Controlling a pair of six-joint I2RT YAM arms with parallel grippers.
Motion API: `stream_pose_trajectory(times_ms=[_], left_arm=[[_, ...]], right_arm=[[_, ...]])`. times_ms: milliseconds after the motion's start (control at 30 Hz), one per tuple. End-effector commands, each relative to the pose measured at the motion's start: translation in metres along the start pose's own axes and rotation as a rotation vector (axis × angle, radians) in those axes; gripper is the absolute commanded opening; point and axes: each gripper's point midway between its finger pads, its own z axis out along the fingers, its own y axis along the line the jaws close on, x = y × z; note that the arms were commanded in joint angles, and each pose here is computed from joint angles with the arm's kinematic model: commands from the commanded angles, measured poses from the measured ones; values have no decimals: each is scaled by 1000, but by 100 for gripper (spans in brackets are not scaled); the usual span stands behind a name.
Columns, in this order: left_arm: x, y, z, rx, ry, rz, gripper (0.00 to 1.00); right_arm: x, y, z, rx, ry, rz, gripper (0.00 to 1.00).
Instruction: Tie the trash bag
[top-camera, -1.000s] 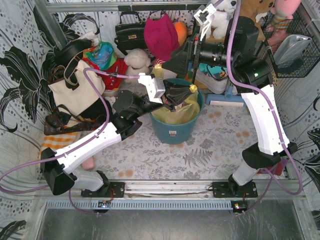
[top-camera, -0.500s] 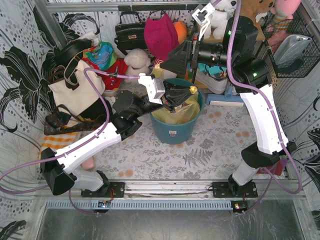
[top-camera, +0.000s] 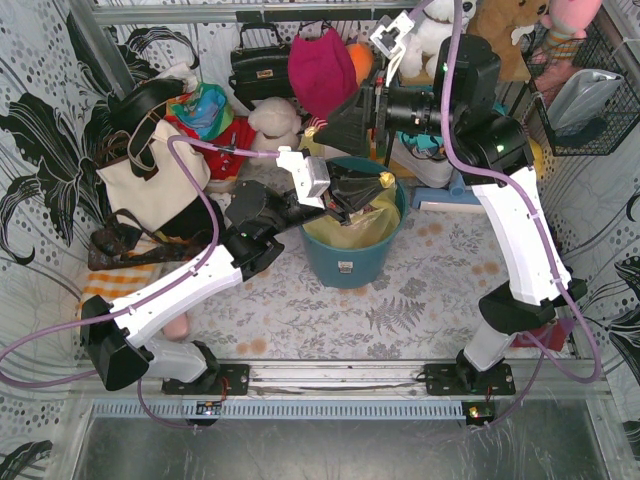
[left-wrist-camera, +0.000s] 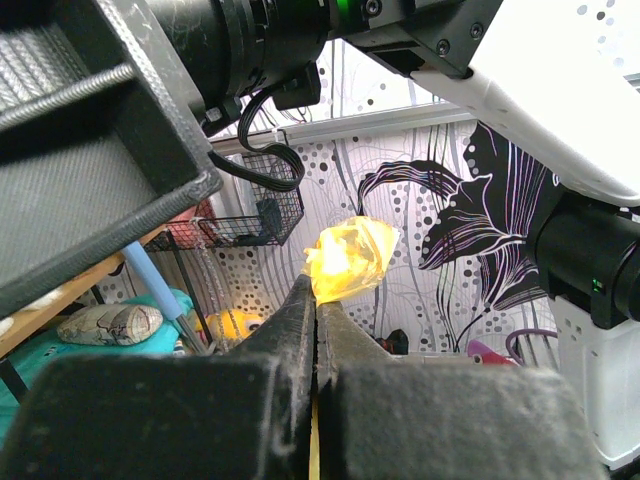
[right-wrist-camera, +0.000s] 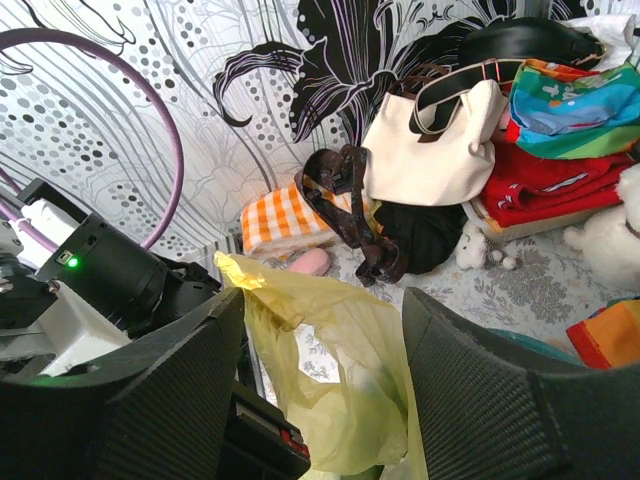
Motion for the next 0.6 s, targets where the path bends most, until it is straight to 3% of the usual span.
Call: stream_pose_trajectory(times_ms=[0,267,567], left_arm=[[-19,-2,1,1,-57,13,0],[-20,-1,1,-4,-59,11,0],[-21,0,1,-10,-60,9,0]], right_arm=[[-4,7,2,-32,-15,-35,63],[-8,13,5,-80,-25,-34,64],[-1,11,8,-85,-4,-22,42]])
